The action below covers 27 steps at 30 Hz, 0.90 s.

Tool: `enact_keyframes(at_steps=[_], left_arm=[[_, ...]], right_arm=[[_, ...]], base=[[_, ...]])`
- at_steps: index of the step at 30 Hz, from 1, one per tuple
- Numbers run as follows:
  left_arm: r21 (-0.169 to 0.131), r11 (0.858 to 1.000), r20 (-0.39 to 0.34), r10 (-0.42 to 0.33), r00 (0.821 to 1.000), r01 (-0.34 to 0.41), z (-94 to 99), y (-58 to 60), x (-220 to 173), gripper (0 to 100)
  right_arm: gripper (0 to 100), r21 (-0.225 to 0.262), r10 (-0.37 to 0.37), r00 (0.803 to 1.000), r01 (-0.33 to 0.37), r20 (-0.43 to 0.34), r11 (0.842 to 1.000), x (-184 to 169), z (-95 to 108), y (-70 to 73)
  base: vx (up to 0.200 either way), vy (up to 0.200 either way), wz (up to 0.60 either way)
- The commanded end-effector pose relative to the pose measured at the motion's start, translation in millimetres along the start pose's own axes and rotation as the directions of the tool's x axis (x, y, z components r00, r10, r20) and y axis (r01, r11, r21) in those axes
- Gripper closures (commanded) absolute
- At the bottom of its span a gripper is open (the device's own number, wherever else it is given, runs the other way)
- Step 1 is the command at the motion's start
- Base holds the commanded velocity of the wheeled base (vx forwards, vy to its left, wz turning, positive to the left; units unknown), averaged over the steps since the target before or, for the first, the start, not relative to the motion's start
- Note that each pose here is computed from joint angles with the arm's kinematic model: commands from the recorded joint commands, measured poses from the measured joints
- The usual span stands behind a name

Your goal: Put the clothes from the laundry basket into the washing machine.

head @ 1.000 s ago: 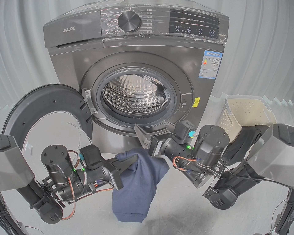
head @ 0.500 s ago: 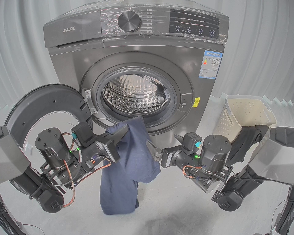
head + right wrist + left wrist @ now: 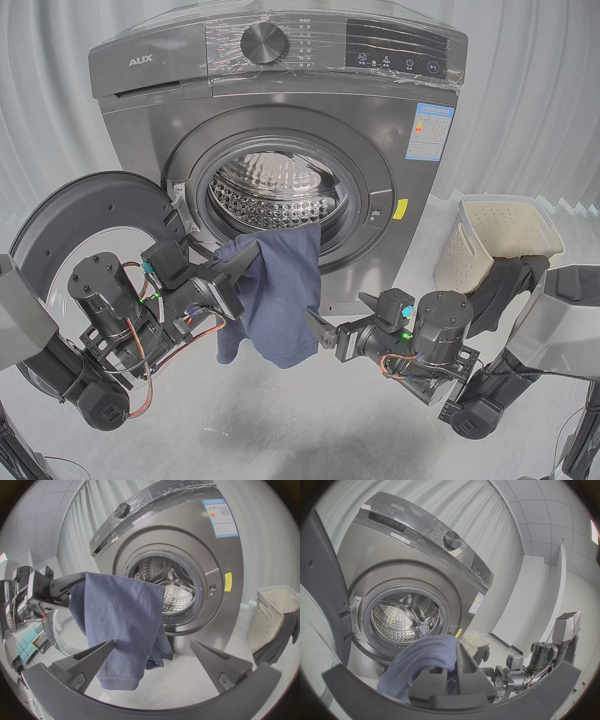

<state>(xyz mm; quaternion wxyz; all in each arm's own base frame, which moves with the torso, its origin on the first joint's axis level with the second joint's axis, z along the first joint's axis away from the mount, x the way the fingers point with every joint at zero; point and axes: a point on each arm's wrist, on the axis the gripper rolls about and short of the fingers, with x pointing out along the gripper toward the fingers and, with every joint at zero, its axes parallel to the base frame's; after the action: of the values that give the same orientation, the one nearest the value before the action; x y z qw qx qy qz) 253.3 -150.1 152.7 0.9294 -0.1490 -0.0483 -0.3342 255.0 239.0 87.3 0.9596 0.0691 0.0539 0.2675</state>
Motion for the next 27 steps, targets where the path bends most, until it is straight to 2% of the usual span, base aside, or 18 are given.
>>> enact_keyframes(at_steps=[1,4,9,15,27], left_arm=[[0.0,1.0,0.001,-0.001,1.0,0.001,-0.2,0.1,1,100],[0.0,1.0,0.0,0.001,1.0,-0.001,-0.6,0.7,1,100],[0.001,1.0,0.004,0.001,1.0,-0.001,0.3,0.6,2,100],[0.001,1.0,0.008,-0.001,1.0,0.001,1.7,-0.4,1,100],[-0.001,1.0,0.002,-0.003,1.0,0.003,0.6,-1.2,0,100]], right_arm=[[0,-0.002,0.024,0.999,-0.024,-0.029,1.0,-5,-7,2.5],[0,-0.003,0.08,0.994,-0.081,-0.067,0.997,-14,-16,5.8],[0,-0.003,0.089,0.992,-0.09,-0.092,0.996,-10,-26,5.7],[0,0.012,0.14,0.988,-0.139,-0.064,0.99,-11,-32,19.9],[0,0.045,0.168,0.985,-0.166,-0.03,0.985,0,-39,25.2]], base=[[0.0,0.0,0.0],[0.0,0.0,0.0],[0.0,0.0,0.0],[0.0,0.0,0.0],[0.0,0.0,0.0]])
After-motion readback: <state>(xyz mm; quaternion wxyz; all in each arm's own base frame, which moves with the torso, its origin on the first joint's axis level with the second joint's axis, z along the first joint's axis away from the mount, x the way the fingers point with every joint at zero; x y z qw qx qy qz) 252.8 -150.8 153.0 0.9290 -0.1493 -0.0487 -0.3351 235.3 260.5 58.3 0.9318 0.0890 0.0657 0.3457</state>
